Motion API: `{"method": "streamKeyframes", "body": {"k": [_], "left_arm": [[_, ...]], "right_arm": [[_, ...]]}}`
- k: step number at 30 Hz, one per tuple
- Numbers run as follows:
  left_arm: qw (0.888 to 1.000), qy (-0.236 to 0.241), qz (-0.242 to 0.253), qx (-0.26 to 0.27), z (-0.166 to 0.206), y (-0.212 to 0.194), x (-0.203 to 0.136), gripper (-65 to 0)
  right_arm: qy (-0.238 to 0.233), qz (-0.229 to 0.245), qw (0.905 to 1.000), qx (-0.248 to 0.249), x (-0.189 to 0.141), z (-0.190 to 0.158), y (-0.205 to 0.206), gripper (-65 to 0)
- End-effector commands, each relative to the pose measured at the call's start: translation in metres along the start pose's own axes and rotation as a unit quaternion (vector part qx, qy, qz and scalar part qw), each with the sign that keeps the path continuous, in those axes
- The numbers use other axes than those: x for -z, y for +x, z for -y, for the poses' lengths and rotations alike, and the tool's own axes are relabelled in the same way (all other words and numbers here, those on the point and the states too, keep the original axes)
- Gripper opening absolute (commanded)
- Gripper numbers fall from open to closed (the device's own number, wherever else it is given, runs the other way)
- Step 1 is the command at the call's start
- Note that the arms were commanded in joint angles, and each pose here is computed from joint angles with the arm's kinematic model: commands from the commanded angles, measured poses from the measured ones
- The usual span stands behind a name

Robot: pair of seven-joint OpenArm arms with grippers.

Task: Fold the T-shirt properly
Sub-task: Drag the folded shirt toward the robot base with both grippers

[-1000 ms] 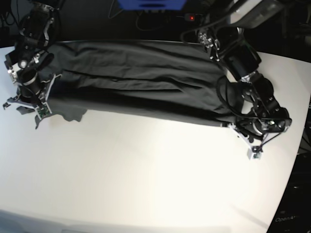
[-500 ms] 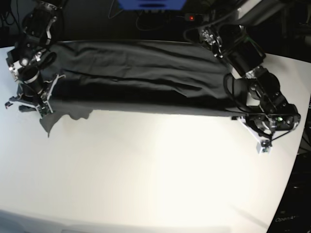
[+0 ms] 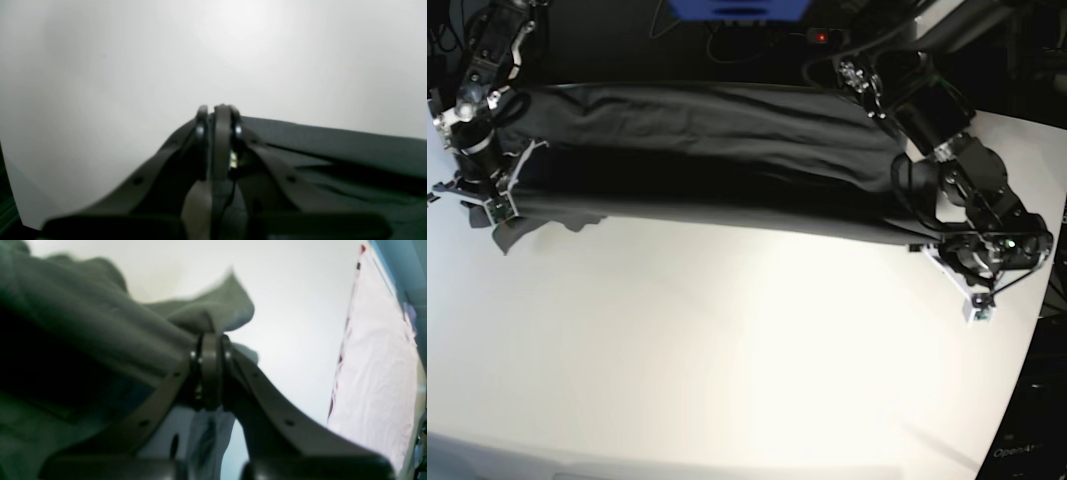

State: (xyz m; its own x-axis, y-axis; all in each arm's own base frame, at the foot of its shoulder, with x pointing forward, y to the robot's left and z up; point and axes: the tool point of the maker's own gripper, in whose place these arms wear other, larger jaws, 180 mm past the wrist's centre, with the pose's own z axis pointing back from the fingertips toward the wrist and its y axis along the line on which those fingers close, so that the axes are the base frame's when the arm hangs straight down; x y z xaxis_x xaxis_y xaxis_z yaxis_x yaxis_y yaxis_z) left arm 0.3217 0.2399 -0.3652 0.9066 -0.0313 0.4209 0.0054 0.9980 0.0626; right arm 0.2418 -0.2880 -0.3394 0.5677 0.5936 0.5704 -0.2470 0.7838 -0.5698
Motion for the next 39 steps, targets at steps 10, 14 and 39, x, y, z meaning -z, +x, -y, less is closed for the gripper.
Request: {"method": "streamKeyframes", "body": {"k": [10,14,39], "left_arm": [[0.999,0.003,-0.002,0.054,0.015,0.003,0.0,-61.4],[0.998,0.0,-0.01,0.064,0.02,-0.003,0.002,-61.4],[0.985,-0.17,0.015,0.04,0.049,-0.07,0.006,-61.4]], "right_arm": [[-0.018,-0.006,0.9998,-0.011,-0.015,0.011,-0.016,-64.3],[-0.017,-0.002,0.9997,-0.015,-0.015,0.01,-0.016,-64.3],[-0.005,-0.001,1.0,0.001,-0.005,0.002,-0.019,-64.3]]}}
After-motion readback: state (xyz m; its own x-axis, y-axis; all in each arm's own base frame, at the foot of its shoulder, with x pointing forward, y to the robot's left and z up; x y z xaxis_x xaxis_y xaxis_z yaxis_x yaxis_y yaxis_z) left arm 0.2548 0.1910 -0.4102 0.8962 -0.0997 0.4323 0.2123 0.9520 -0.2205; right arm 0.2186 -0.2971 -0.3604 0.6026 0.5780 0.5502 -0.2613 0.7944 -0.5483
